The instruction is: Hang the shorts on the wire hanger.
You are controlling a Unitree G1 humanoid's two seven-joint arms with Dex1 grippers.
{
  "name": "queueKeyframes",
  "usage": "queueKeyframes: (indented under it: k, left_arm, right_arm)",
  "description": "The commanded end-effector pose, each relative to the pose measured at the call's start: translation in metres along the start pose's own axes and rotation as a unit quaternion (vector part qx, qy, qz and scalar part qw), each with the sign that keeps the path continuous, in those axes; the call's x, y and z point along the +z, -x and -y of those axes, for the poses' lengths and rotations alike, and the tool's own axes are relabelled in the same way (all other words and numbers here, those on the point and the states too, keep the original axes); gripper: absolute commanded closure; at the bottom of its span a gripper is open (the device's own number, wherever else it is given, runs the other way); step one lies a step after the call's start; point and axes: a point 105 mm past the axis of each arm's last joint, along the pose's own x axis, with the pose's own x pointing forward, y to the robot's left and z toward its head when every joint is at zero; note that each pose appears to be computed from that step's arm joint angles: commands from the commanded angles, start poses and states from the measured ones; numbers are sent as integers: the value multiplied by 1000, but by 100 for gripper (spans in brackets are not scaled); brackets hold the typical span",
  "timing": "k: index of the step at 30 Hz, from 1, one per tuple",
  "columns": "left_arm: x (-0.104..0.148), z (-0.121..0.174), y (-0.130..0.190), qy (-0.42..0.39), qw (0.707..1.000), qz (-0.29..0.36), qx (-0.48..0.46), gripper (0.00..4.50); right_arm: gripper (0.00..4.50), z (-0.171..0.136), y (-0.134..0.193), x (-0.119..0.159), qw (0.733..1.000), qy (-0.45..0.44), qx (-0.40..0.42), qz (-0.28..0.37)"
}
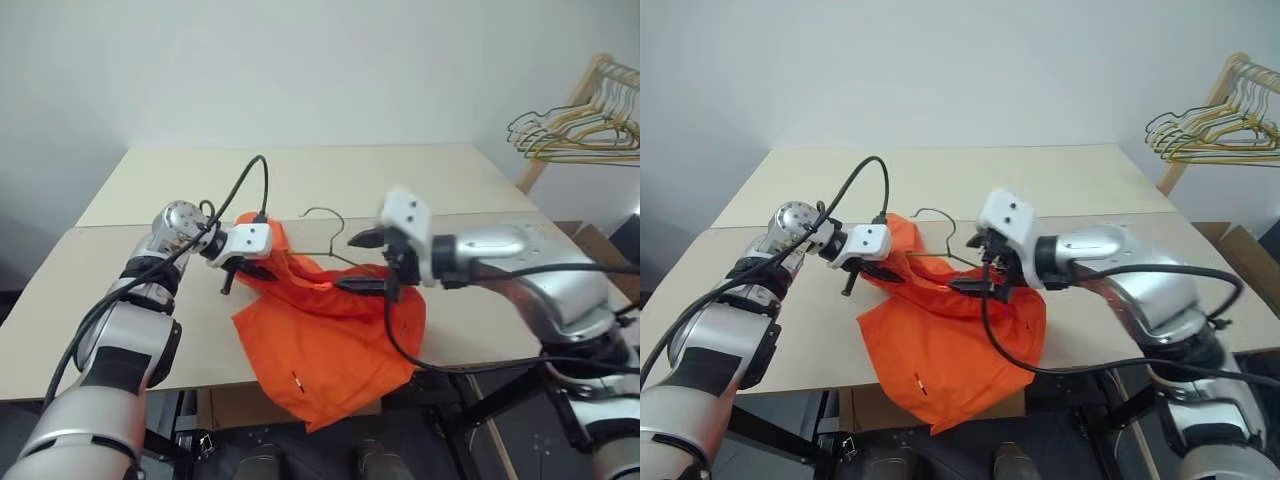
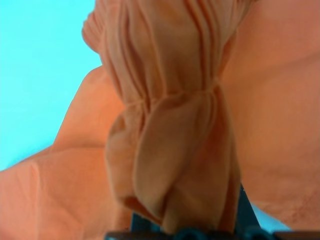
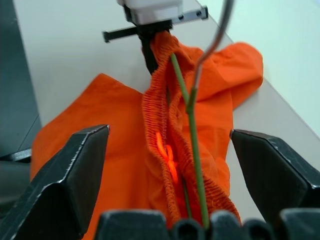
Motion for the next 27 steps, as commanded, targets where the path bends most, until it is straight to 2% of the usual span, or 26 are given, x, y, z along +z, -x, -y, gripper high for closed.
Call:
queueKeyframes:
  k: [1,12,16,19,22,27]
  left_arm:
    - [11,-11,10,-19,1000,9,22,450]
    - [10,-10,13,-18,999,15,27,450]
    - [17,-14,17,-12,998,41,36,450]
    - [29,-15,25,-2,996,80,23,368]
    - [37,-20,38,8,994,107,33,264]
    - [30,-20,49,14,994,100,49,106]
  right_arm:
    - [60,10,-5,8,1000,8,-13,-6]
    - [445,12,-13,14,1000,15,8,9]
    - [448,12,-13,13,999,28,10,15]
    - [450,14,-10,8,999,34,8,13]
    - [450,19,-2,2,999,41,1,6]
    - [450,23,10,-3,999,45,-5,2]
